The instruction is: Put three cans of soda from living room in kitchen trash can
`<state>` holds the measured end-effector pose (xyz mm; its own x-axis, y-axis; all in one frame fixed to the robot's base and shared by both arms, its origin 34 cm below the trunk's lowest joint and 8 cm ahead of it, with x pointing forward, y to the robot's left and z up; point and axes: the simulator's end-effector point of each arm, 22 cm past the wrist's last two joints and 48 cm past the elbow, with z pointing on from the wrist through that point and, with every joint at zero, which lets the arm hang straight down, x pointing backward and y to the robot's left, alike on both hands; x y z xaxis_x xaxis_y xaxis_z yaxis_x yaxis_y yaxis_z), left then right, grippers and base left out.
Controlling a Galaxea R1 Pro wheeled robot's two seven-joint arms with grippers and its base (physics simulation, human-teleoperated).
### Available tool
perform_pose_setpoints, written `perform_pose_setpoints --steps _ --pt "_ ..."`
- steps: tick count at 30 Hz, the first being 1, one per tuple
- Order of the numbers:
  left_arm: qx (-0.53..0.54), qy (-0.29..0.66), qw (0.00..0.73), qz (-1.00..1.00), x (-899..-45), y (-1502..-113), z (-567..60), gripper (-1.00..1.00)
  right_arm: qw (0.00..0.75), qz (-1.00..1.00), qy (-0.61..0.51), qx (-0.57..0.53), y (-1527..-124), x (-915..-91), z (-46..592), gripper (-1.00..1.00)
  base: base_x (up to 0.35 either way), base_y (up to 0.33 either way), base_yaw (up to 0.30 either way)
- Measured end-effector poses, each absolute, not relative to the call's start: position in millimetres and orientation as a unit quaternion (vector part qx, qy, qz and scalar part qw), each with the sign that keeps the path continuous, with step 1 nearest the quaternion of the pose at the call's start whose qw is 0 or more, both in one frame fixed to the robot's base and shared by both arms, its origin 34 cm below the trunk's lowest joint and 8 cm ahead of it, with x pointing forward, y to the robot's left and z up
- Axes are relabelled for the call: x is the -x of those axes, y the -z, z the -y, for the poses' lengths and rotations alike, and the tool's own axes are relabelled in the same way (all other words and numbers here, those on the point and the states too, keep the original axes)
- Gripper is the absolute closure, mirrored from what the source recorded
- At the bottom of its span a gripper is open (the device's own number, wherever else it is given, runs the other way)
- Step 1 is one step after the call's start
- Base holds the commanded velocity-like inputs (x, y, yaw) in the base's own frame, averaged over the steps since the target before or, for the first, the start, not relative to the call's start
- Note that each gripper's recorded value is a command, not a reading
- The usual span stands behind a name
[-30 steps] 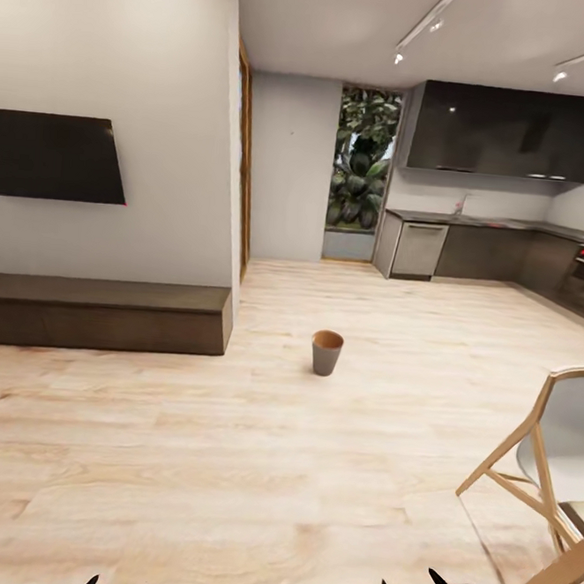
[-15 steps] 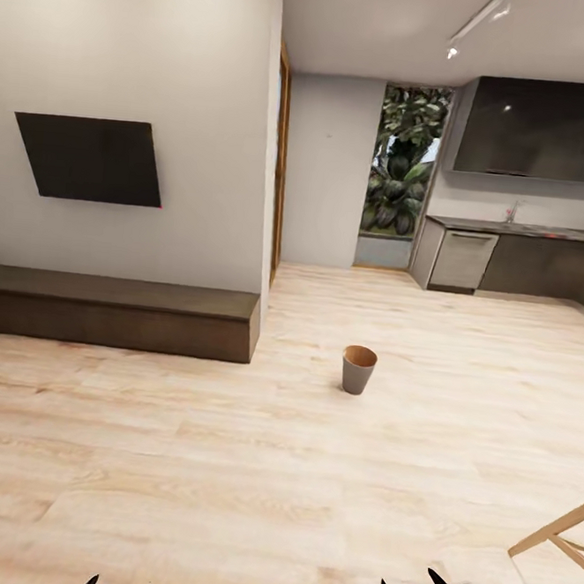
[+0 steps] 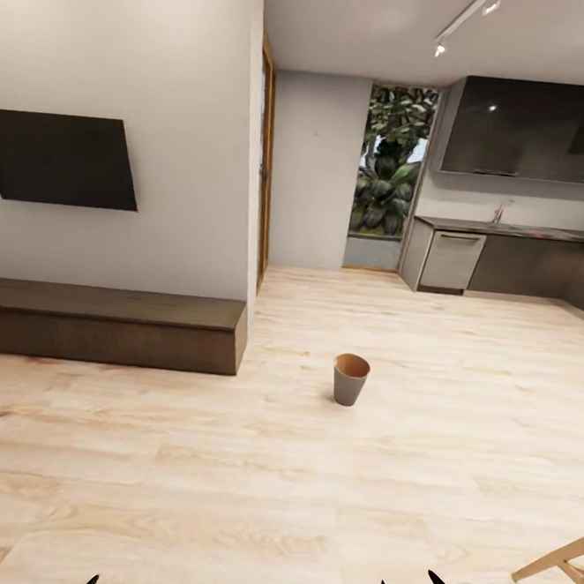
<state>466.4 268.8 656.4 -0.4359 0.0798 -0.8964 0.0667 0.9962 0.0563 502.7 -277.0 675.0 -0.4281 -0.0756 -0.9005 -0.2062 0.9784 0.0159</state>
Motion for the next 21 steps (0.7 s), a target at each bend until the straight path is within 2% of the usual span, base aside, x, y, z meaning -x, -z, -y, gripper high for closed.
perform_pose_setpoints --steps 13,21 --pt "-0.043 -0.006 0.533 -0.845 -467.6 -658.9 -268.7 -1.0 0.532 -0.841 -0.061 0.082 -677.9 -503.9 278.1 -1.0 0.304 0.0 -0.217" --pt "-0.043 -0.006 0.533 -0.845 -467.8 -659.2 -268.7 -1.0 0.532 -0.841 -0.061 0.083 -678.2 -504.0 278.0 -1.0 0.32 0.0 -0.047"
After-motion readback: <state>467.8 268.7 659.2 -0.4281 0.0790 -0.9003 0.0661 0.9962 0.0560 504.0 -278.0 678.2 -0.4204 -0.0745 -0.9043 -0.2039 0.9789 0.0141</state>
